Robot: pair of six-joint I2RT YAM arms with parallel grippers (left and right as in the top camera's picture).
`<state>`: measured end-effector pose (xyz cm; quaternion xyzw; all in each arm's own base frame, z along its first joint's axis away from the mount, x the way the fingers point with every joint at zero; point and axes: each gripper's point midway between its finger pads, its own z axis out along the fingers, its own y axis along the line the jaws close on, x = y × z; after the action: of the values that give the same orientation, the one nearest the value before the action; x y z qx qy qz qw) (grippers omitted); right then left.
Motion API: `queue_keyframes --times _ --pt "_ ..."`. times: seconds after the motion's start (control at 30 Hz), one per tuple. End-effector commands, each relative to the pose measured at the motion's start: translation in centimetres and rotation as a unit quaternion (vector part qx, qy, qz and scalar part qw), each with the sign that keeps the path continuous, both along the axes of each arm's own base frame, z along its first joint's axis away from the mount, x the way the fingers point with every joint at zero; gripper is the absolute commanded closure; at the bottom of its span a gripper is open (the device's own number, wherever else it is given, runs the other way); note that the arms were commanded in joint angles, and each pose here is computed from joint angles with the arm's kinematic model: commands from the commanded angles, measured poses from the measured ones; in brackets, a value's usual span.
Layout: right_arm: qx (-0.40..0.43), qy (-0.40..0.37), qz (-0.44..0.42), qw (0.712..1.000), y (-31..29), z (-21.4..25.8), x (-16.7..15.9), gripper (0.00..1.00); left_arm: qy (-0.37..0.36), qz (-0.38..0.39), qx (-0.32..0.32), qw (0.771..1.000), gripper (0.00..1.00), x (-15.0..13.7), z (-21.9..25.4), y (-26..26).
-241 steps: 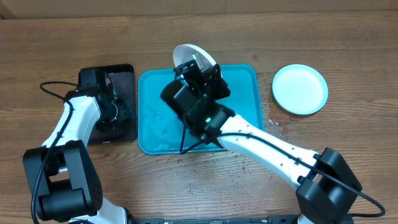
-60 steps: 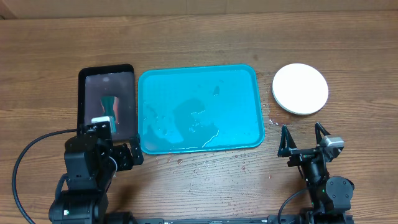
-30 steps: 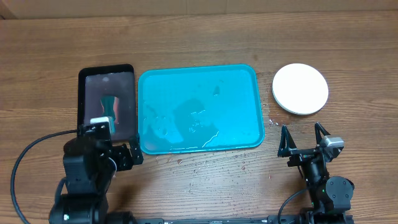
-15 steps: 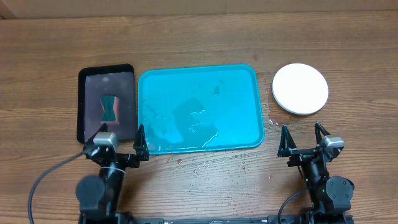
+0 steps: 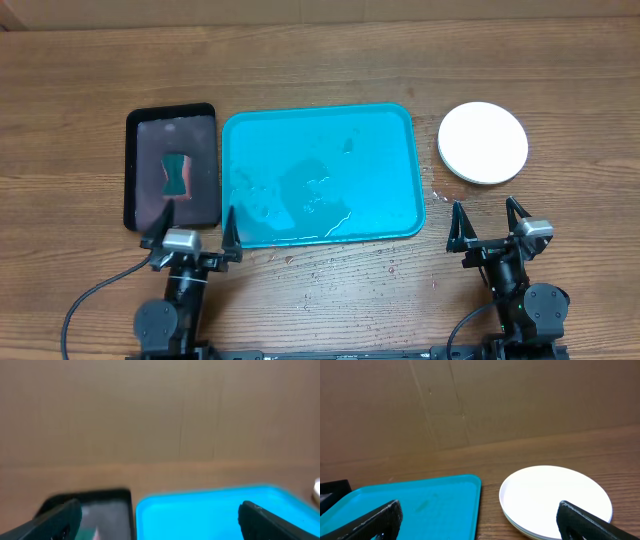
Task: Clean dirty plates on tray and stack at the side
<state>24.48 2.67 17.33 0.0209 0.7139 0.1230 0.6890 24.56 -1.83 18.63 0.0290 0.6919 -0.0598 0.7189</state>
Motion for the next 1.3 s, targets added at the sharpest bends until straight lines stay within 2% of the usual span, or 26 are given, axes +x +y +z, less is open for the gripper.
queue_keyframes --times 0.0,0.03,1.27 --pt "-0.002 -0.002 0.001 1.0 -0.01 -0.19 0.01 0.0 0.036 -0.008 0.007 0.999 0.0 -0.07 -1.95 -0.28" --pt "-0.002 -0.002 0.001 1.0 -0.01 -0.19 0.01 0.0 0.052 -0.008 0.003 0.999 0.0 -0.11 -2.71 -0.29" --pt "-0.002 -0.002 0.001 1.0 -0.01 -0.19 0.01 0.0 0.05 -0.007 0.001 0.999 0.01 -0.09 -2.59 -0.26"
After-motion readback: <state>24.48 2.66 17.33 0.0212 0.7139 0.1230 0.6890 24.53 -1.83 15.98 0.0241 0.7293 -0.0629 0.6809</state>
